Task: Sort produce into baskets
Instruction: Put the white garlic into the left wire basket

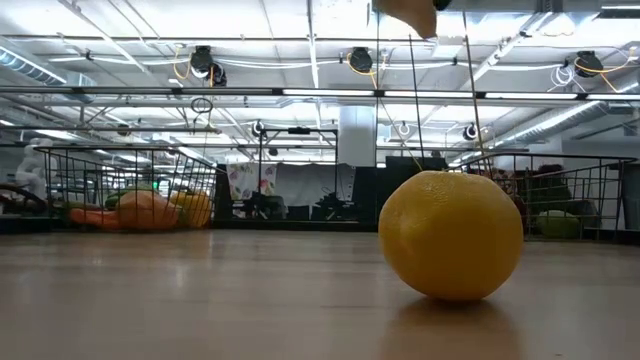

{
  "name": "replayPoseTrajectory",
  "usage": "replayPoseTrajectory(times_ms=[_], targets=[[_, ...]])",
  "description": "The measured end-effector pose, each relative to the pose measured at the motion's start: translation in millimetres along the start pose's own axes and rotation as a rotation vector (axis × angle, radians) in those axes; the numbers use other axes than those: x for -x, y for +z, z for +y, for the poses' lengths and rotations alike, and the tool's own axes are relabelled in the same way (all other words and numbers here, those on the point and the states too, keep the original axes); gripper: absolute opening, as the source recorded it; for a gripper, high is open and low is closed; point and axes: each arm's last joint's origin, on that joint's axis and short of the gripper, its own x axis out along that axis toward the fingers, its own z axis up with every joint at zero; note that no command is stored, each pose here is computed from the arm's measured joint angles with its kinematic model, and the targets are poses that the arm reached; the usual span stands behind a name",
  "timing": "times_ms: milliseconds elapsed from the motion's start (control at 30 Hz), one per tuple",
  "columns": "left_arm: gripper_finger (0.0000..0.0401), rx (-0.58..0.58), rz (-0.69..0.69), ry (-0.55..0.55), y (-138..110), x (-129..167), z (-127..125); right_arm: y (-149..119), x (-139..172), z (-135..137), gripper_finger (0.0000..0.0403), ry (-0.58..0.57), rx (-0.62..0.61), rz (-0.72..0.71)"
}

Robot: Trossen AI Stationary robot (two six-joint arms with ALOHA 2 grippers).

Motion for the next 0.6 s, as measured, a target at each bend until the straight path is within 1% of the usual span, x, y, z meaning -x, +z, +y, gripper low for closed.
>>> replayPoseTrajectory(times_ms=[67, 167, 367, 467, 533, 600], targets=[[0.0306, -0.054, -0.003, 0.036, 1.7, -6.5, -5.1, -0.5, -0.6, 0.0, 0.0208, 0.061, -0.001, 0.023], [0.0306, -0.095, -0.034, 0.058, 4.5, -15.0, -10.6, -1.1, -0.6, 1.3, 0.0208, 0.133, -0.019, 0.045], [0.0306, -0.264, -0.035, 0.072, 1.9, -32.2, -22.3, -0.6, -0.6, 1.8, 0.0208, 0.15, -0.041, 0.046], [0.0306, -0.305, -0.062, 0.119, 2.9, -41.9, -22.6, -0.2, -1.1, 0.4, 0.0208, 0.149, -0.05, 0.046], [0.0306, -0.329, -0.052, 0.157, 1.5, -47.7, -21.2, 0.1, -1.4, -0.5, 0.0208, 0.146, -0.059, 0.046], [0.0306, -0.35, -0.033, 0.171, -1.2, -51.0, -18.5, 0.3, -1.8, -1.6, 0.0208, 0.144, -0.064, 0.046]])
